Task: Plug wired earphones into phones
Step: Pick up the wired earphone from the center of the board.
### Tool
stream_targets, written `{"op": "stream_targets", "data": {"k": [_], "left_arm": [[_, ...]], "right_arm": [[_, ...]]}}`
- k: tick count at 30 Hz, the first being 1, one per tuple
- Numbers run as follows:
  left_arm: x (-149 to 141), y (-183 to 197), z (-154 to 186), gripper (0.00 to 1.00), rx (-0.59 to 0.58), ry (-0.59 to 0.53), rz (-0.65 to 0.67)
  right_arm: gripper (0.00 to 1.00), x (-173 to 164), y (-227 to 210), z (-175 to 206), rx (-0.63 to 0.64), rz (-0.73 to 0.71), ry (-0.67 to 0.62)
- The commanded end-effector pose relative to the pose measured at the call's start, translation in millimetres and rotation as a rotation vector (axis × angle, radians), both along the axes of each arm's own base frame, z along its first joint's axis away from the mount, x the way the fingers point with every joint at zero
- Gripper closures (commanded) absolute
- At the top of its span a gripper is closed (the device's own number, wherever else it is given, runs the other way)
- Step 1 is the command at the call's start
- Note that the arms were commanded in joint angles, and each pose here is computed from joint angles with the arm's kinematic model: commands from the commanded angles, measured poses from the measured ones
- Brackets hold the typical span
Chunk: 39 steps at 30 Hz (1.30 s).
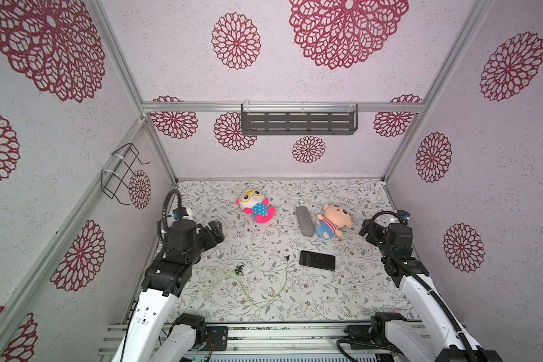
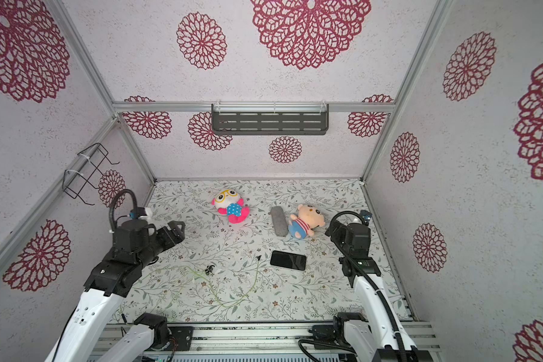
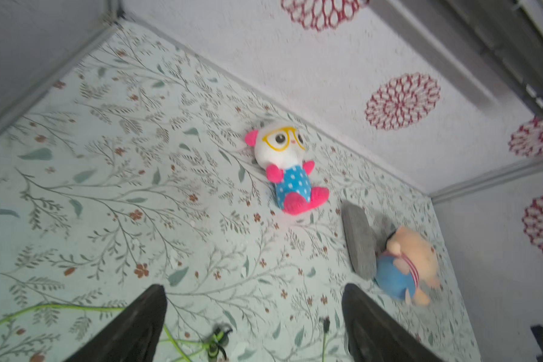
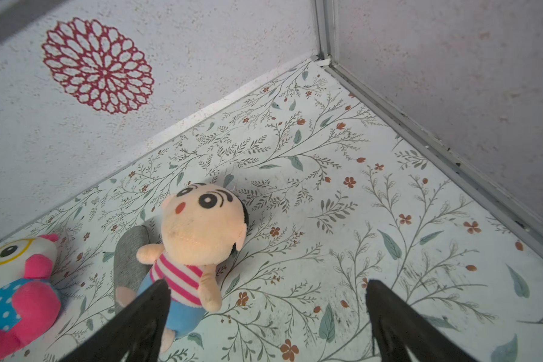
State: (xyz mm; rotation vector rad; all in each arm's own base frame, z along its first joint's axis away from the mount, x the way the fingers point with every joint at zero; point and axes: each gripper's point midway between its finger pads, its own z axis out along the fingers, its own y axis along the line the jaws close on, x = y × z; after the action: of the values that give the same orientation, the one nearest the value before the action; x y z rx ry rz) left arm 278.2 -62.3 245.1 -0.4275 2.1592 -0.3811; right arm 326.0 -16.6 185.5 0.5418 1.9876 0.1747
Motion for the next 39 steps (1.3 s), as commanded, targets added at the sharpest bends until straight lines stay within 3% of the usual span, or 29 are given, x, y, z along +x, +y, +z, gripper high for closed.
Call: {"op": "stream_targets", "data": {"k": [1, 7, 11, 14, 18, 21, 31, 39], "left_arm": [[-7, -17, -23, 0.13, 0.069, 0.122, 0.021], [2, -98, -50, 0.22, 0.178, 0.231, -0.055], [5, -153, -79, 0.32, 0.341, 0.376, -0.147], [8, -193, -93, 0.38, 0.428, 0.406, -0.235], [10, -230, -132, 0.52, 0.392, 0.489, -0.299], [12, -256, -148, 0.52, 0.34, 0.513, -0.321], [-1, -267, -204, 0.64, 0.385, 0.612, -0.295], [-5, -258, -215, 0.7, 0.376, 0.628, -0.293]], "right_arm": [[0.01, -4, 7, 3, 0.028, 0.036, 0.035], [0.01, -15, 2, -9, 0.008, 0.013, 0.107], [0.01, -29, -10, -21, -0.026, -0.047, 0.159], [0.01, -39, -15, -30, -0.022, -0.085, 0.18], [0.01, -49, -14, -41, 0.022, -0.106, 0.178], [0.01, -51, -9, -46, 0.056, -0.095, 0.166], [0.01, -49, -10, -60, 0.054, -0.097, 0.186], [0.01, -50, -4, -67, 0.064, -0.068, 0.196]]}}
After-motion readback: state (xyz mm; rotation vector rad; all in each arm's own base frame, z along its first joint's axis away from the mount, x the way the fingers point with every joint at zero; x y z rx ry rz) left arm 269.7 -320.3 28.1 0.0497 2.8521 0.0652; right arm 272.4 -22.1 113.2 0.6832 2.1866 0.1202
